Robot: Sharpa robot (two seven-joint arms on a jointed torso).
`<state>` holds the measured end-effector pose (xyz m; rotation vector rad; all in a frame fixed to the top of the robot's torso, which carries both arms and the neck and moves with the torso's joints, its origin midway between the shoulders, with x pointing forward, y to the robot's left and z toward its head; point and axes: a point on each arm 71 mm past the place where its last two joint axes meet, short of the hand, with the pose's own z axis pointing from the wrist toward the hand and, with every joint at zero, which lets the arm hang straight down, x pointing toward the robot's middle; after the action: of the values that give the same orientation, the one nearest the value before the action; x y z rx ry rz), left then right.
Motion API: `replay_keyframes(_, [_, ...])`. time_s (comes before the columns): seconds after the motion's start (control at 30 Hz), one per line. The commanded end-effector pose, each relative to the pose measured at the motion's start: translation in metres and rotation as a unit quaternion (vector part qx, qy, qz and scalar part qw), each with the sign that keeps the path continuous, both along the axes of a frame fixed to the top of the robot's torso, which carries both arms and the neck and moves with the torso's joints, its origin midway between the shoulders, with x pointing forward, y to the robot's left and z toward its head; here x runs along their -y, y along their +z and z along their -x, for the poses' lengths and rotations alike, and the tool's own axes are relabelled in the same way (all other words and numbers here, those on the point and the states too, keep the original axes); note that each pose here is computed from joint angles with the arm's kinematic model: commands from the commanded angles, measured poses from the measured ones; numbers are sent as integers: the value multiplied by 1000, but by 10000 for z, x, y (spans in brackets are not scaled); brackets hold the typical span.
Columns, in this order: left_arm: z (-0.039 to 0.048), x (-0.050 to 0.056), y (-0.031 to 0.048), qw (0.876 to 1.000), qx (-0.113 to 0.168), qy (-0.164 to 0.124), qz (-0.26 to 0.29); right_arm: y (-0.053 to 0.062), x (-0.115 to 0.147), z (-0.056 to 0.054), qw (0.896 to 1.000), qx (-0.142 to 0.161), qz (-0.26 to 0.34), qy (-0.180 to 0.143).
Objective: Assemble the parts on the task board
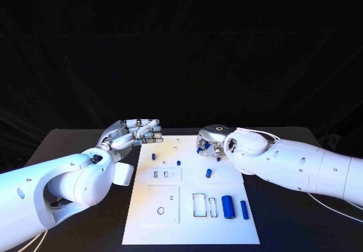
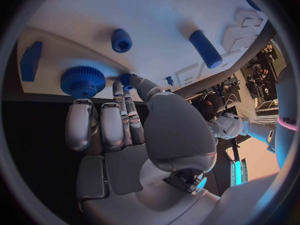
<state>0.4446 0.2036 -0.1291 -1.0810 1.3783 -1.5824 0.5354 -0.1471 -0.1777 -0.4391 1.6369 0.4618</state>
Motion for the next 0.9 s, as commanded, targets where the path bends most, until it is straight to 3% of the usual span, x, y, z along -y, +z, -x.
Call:
replay_keyframes(0.03, [5, 17, 21, 1000, 5, -5, 1, -13, -10, 12, 1000, 0, 4, 8])
replay_keyframes(0.37, [-11, -7, 17, 1000, 5, -2, 0, 119, -40, 57, 997, 57, -45, 11])
replay_keyframes(0.53, [-25, -22, 13, 1000, 5, 0, -1, 188, -105, 17, 994, 85, -70, -6])
replay_keyframes(0.9, [-29, -17, 15, 1000, 6, 0, 0, 207, -343, -73, 991, 97, -95, -10])
